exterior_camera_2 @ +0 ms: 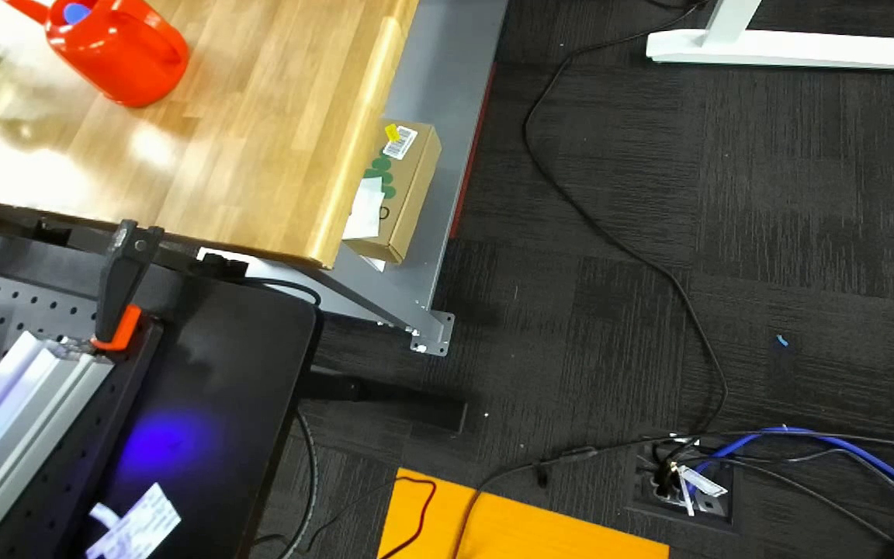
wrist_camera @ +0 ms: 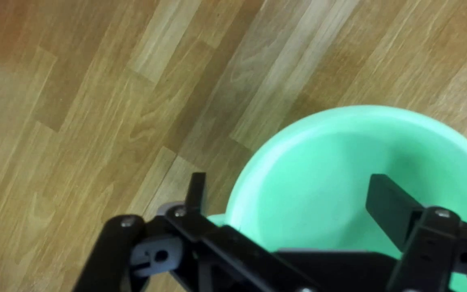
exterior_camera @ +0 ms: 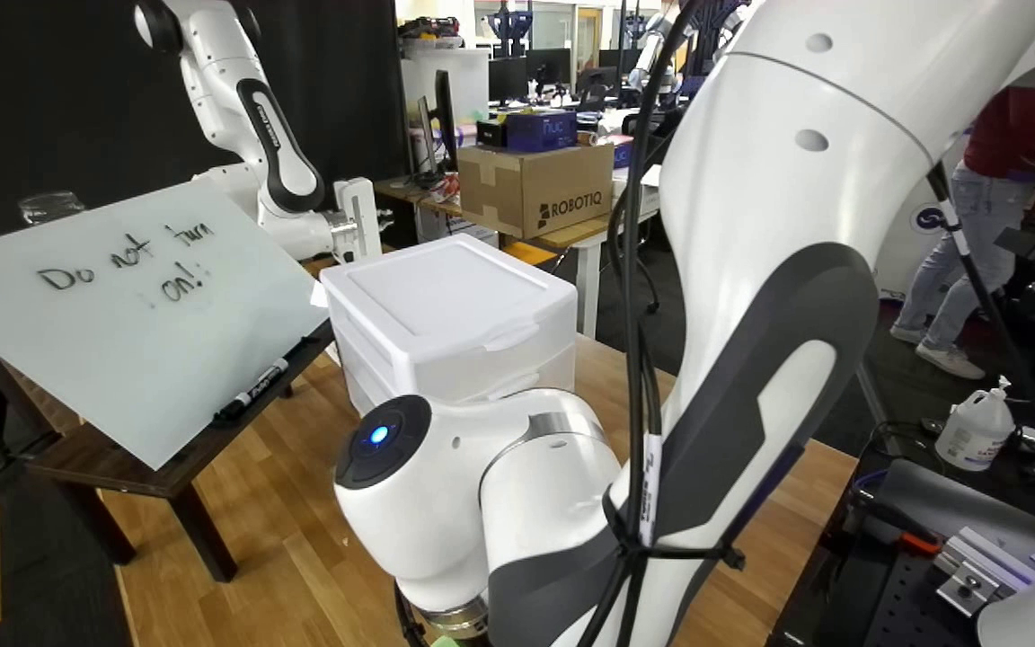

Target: Put the blue object in the orange tea pot and move the light-green bowl to the right

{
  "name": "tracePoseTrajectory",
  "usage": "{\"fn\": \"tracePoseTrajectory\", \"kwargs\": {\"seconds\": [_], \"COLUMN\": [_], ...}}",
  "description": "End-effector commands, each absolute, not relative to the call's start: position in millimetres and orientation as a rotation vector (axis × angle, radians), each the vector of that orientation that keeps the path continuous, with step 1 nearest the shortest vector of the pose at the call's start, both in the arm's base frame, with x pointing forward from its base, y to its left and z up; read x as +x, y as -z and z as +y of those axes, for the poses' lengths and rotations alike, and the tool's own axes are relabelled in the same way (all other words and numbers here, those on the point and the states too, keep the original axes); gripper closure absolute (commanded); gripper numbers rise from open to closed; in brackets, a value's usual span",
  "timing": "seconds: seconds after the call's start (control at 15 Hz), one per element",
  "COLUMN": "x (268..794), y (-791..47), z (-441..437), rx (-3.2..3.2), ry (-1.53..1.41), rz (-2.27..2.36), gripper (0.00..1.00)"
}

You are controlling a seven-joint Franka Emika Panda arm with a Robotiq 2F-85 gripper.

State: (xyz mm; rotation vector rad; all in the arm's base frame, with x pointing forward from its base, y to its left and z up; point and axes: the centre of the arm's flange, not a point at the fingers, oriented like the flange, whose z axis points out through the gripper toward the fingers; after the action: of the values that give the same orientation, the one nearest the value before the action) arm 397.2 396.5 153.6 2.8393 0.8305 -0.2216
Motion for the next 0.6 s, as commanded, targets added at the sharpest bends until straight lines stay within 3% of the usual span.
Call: {"fn": "tracePoseTrajectory", "kwargs": {"seconds": [0.0, 0.13, 0.2, 0.33, 0.53], "x": [378.5, 373.6, 372.0, 370.2, 369.7], "y": [-149.4, -141.8, -139.3, -137.0, -136.7], "z": [384.5, 380.4, 379.1, 377.8, 376.4], "rx": [2.862, 2.868, 2.865, 2.863, 2.873], "ry": [0.199, 0.220, 0.223, 0.218, 0.212], "rz": [0.724, 0.709, 0.705, 0.711, 0.717], "gripper": [0.00, 0.05, 0.22, 0.30, 0.52]}}
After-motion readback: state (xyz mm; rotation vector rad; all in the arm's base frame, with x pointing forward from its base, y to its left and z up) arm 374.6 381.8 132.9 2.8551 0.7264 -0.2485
